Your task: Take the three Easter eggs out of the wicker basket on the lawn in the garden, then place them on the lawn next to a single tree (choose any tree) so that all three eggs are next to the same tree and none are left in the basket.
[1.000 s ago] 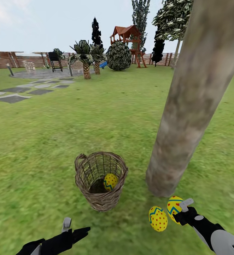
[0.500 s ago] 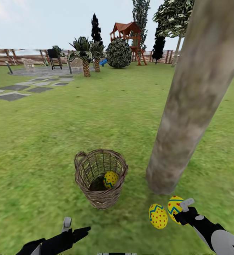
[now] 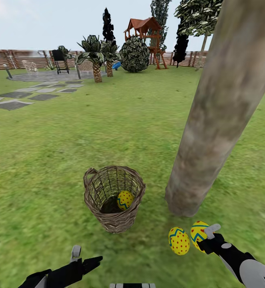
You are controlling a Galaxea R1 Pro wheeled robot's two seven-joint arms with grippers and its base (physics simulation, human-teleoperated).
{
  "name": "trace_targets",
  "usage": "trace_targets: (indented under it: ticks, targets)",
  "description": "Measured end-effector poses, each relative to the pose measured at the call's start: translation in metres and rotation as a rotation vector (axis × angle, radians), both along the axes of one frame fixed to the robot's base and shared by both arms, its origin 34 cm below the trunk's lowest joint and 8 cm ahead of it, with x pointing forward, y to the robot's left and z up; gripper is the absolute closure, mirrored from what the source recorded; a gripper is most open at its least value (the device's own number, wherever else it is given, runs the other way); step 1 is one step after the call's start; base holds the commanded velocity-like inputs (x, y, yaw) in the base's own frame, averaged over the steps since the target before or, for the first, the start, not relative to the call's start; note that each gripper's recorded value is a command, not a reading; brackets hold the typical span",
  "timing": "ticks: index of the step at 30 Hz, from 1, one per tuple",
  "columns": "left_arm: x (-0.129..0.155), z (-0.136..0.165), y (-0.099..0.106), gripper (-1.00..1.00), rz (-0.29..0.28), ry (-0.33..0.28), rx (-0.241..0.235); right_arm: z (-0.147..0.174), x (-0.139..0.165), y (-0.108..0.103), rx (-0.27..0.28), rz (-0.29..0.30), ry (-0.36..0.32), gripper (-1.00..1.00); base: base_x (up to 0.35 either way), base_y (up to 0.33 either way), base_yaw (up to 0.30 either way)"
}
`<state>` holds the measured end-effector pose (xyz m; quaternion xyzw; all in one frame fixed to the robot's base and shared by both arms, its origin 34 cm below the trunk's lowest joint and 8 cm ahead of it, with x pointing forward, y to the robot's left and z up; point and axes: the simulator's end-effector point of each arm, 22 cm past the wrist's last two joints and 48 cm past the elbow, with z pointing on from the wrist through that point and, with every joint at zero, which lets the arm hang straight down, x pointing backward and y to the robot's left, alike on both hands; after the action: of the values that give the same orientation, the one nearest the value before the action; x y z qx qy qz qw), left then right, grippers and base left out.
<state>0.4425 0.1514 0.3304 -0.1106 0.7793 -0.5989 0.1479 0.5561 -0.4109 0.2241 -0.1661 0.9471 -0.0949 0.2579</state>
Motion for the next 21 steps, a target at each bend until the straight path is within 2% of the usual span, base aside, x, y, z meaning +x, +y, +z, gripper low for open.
trace_targets:
  ticks: [21]
  targets:
    - [-0.005,-0.011,0.0,-1.0,0.0,0.029,0.001,-0.014,-0.008,0.001,0.003,0.002,0.028,1.0,0.0,0.0,0.0]
